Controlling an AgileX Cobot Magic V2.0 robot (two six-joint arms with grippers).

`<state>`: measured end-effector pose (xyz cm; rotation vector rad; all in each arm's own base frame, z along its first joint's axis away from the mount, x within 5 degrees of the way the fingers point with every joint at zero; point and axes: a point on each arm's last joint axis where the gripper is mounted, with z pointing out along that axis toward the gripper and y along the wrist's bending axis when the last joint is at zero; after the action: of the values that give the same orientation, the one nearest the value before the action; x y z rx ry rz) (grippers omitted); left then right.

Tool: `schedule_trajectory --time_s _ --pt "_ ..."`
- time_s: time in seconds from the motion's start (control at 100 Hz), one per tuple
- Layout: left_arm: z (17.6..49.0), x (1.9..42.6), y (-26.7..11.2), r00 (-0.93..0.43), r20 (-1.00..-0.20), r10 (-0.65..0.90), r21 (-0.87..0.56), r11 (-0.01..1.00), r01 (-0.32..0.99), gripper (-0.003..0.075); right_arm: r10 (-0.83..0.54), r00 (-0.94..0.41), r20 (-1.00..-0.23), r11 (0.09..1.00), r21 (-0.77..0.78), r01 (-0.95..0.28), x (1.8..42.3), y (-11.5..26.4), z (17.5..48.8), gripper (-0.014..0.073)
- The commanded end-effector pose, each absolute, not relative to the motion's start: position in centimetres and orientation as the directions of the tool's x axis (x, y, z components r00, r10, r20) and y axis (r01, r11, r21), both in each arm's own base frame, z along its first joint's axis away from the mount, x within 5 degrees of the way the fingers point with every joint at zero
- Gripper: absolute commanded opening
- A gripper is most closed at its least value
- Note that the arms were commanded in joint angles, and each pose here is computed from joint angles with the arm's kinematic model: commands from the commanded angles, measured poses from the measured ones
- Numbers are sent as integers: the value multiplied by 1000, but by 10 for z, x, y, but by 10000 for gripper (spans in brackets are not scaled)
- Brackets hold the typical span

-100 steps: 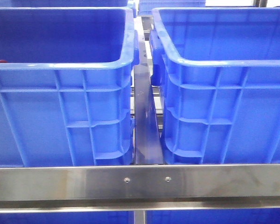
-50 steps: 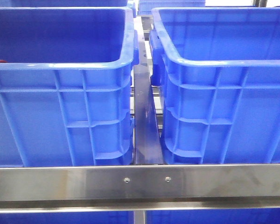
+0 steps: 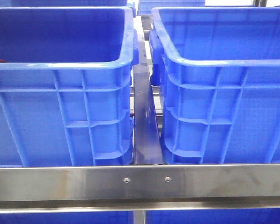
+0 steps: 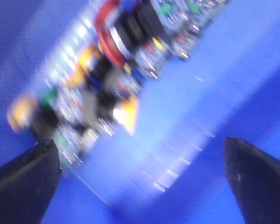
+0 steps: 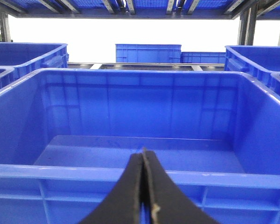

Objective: Pick red and yellow buttons and place in box
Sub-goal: 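Grasp a red-capped push button in the parts bin with the left gripper, then lift the red button and carry it toward the right gripper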

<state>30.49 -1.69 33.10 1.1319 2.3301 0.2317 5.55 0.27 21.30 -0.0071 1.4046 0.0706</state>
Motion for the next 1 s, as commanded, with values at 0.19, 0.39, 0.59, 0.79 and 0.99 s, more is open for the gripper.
schedule_trajectory --time_s 0.19,0.39,0.59,0.79,0.99 --pt "342 328 -20 -304 -394 867 553 488 675 641 41 268 -963 998 25 -60 52 3 222 -67" --pt "337 336 -21 -282 -370 885 555 454 697 641 41 268 -963 998 25 -60 52 3 222 -67" --pt "340 347 -39 -232 -365 902 548 409 730 641 41 268 -963 998 25 -60 52 3 222 -67" --pt "333 358 -64 -145 -271 952 564 279 777 640 41 268 -963 998 25 -60 52 3 222 -67" --pt "319 366 -66 -139 -218 966 554 240 797 640 41 268 -963 998 25 -60 52 3 222 -67"
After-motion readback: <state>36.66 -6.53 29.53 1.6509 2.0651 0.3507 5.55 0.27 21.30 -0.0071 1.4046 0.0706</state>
